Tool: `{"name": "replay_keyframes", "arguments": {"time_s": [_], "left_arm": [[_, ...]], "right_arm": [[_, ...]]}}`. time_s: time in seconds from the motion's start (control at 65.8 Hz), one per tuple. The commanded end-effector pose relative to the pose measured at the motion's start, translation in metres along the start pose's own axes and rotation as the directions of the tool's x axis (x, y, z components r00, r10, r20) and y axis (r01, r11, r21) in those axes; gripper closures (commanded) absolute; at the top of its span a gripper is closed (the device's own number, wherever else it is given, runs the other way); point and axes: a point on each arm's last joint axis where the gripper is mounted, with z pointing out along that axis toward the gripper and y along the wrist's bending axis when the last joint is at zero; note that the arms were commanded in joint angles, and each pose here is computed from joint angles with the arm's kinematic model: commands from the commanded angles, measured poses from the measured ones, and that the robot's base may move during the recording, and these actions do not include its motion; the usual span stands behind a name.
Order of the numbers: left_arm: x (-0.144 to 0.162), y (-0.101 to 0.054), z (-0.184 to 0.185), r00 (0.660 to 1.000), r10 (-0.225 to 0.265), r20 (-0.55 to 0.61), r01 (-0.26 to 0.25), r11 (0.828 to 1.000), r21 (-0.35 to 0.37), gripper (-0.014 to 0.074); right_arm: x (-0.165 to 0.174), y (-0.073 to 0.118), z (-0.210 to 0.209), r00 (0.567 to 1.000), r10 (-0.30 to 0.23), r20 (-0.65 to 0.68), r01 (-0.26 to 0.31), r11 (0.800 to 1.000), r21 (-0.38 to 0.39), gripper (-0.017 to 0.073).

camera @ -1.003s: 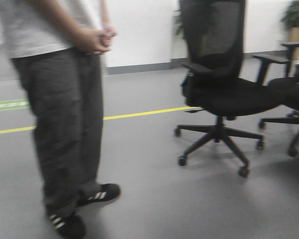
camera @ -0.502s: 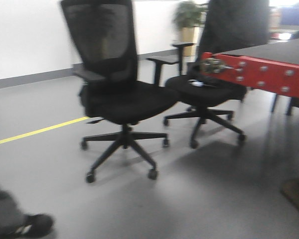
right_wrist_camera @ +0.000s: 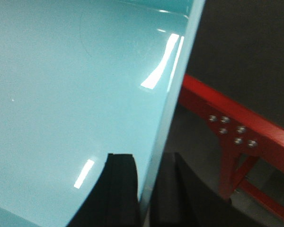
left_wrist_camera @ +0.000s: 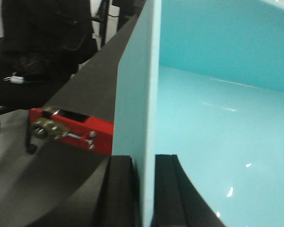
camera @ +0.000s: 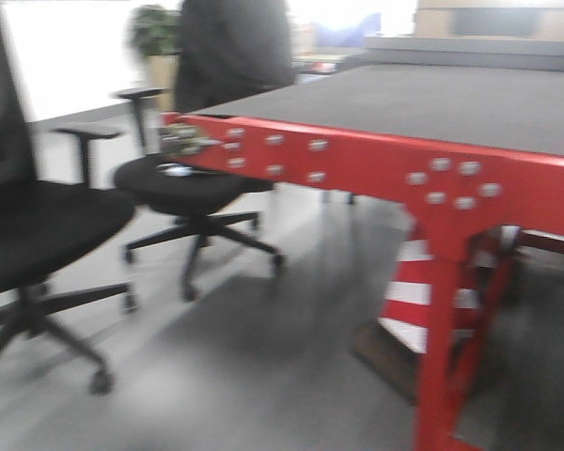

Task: Fetch blue bin and place on conveyor start
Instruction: 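Drive up to the red-framed conveyor holding the teal bin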

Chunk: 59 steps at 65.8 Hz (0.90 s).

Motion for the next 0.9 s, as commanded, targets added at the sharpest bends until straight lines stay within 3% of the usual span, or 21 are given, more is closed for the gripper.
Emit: {"name": "replay_keyframes", "arguments": {"time_s": [0.0, 0.882], "left_arm": [[-0.0111, -0.0002, -0.0076, 0.996, -0.024, 0.085, 0.023, 1.000, 0.012, 0.0705], [-0.0113, -0.0001, -0.0076, 0.996, -0.022, 0.087, 0.021, 1.000, 0.011, 0.0705]], "right_arm": [[-0.0035, -0.0059, -0.0037, 0.998, -0.053, 0.031, 0.052, 0.998, 0.048, 0.0712], [-0.0042, -0.0058, -0.0037, 0.998, -0.053, 0.039, 0.052, 0.998, 0.047, 0.0712]]}}
